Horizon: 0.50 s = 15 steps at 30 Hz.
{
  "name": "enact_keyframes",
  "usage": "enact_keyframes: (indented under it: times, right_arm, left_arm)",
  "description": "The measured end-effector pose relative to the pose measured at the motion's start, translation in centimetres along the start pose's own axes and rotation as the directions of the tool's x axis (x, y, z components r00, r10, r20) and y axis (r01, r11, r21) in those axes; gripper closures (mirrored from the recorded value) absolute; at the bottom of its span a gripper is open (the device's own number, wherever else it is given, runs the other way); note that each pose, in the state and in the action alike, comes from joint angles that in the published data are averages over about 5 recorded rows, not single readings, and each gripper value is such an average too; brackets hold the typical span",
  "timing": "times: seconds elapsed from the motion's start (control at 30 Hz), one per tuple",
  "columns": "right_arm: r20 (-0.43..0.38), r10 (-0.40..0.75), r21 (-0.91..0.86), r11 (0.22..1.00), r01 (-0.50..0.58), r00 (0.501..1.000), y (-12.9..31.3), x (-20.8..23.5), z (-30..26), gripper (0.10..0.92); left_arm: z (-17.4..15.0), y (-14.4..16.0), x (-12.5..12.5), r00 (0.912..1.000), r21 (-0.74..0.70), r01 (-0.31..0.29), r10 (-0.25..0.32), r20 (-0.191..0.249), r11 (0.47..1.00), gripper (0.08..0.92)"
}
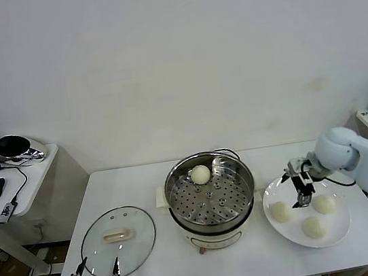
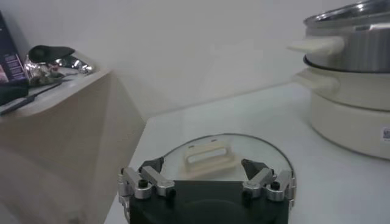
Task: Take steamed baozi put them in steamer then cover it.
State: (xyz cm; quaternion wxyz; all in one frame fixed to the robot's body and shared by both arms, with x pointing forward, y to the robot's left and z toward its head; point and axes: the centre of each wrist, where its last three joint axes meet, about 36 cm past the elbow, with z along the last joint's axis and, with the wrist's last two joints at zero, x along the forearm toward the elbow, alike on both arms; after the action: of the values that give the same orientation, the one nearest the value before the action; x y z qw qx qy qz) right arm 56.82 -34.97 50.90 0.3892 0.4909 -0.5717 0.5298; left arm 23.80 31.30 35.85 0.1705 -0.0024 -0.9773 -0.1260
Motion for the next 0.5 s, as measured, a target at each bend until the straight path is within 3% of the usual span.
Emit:
enact_keyframes:
  times: [0.5]
  right_arm:
    - [0.004, -0.023, -0.040, 0.999, 0.023, 1.000, 0.9, -4.7, 0.2, 0.200]
  left_arm:
    - [0.4, -0.1, -0.2, 0.9999, -0.001, -0.001, 0.001, -0.012, 1.000, 0.177]
